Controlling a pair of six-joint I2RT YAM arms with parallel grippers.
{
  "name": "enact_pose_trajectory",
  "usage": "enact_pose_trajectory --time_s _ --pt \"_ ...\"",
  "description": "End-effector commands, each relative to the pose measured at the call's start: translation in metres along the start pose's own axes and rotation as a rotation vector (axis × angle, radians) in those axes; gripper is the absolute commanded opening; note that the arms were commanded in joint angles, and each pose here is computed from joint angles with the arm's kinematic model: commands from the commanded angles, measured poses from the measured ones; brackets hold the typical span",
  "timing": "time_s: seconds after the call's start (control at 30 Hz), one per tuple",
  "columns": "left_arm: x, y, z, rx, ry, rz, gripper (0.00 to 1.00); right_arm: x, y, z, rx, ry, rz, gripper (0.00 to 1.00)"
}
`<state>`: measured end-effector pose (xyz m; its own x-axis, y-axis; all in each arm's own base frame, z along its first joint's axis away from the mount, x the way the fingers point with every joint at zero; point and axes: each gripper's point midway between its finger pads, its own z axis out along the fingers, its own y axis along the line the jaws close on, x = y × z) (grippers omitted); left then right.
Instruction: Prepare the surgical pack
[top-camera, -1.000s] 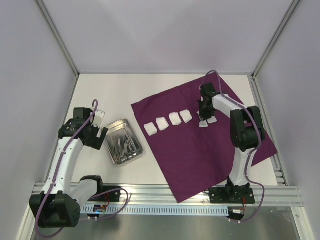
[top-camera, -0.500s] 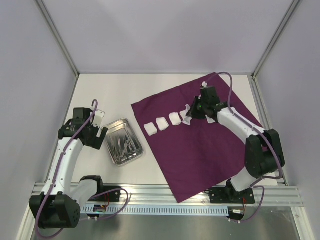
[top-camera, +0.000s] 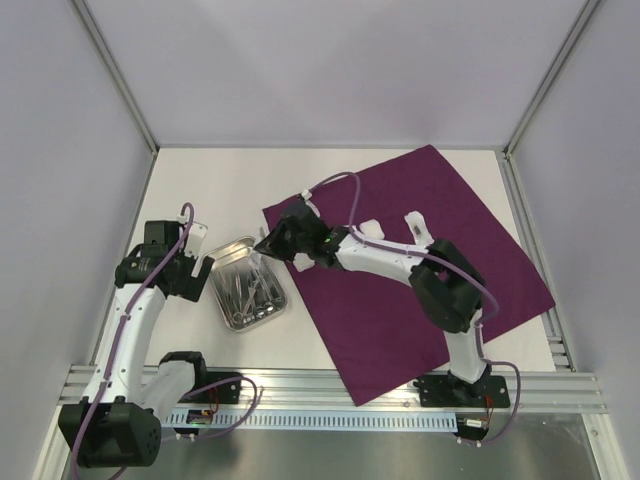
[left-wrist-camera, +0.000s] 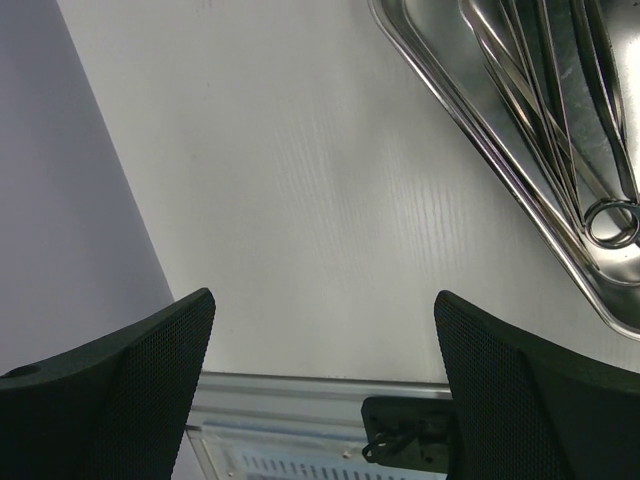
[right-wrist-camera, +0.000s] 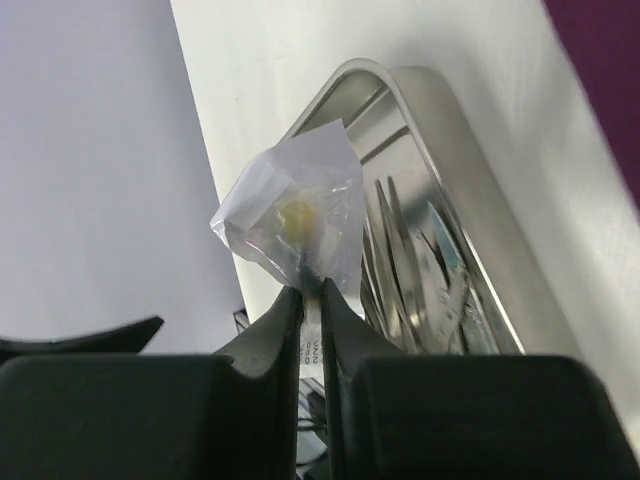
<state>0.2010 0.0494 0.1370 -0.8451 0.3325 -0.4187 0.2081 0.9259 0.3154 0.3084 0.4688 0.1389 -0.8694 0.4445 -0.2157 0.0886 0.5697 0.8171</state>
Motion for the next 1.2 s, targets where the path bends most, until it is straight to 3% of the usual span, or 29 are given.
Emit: enact_pose_trajectory --time_s 0.0,0.43,0.73,1.1,1.17 --pt "0.000 0.003 -0.001 -0.023 -0.021 -0.021 1.00 -0.005 0.019 0.030 0.046 -0.075 0.179 0.00" --pt "0.002 0.001 0.002 -0.022 -0.032 -0.016 1.00 0.006 -0.036 0.082 0.307 -0.144 0.275 0.01" --pt "0.001 0.000 0.004 -0.016 -0.030 -0.012 1.00 0.012 -0.042 0.103 0.327 -0.153 0.329 0.01" --pt "0.002 -0.001 0.009 -0.009 -0.019 -0.009 1.00 0.003 -0.023 0.116 0.255 -0.186 0.357 0.29" --pt "0.002 -0.002 0.009 -0.006 -0.018 -0.007 1.00 0.002 -0.016 0.114 0.236 -0.186 0.358 0.38"
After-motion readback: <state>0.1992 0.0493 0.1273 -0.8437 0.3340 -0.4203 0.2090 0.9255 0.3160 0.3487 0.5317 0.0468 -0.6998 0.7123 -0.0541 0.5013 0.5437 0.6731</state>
